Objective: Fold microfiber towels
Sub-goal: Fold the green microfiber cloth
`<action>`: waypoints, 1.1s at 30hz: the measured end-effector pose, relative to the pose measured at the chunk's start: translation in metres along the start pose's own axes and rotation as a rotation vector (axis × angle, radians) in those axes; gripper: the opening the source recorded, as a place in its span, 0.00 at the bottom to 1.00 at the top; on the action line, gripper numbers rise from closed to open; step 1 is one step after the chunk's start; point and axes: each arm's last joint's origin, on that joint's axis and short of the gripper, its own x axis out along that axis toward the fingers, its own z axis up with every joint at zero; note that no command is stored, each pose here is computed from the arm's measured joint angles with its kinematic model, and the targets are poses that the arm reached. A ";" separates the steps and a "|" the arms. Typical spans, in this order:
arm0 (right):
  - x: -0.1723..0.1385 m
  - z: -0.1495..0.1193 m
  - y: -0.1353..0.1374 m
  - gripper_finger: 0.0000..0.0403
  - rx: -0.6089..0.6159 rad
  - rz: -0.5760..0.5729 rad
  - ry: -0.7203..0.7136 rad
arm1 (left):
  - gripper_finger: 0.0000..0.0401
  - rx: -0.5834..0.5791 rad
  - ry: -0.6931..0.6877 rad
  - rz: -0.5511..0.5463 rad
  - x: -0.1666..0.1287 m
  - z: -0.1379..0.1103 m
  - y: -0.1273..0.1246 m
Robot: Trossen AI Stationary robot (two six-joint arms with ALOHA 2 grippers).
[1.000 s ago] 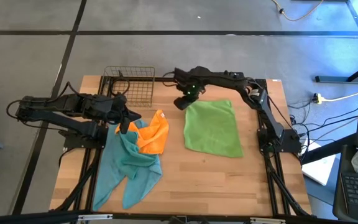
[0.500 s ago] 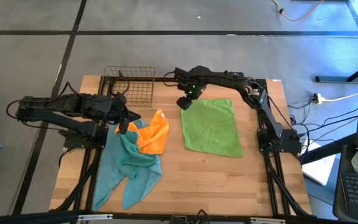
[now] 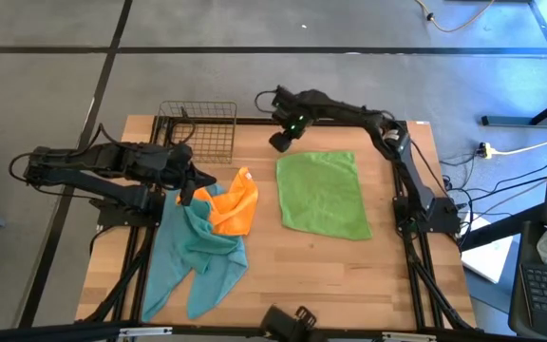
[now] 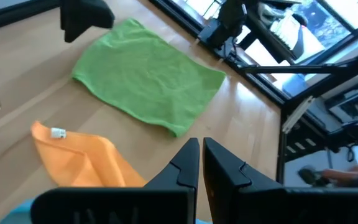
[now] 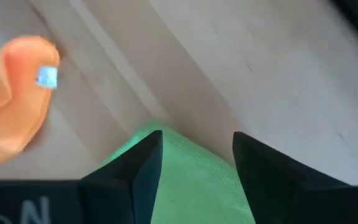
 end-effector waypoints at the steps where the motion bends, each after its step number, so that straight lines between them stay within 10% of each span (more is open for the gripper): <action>1: -0.001 0.000 -0.004 0.49 -0.016 0.026 0.007 | 0.03 -0.001 -0.005 -0.012 0.000 0.001 -0.001; 33: 0.044 -0.008 -0.028 0.49 -0.405 0.041 0.163 | 0.03 -0.076 -0.270 -0.018 -0.001 0.027 -0.001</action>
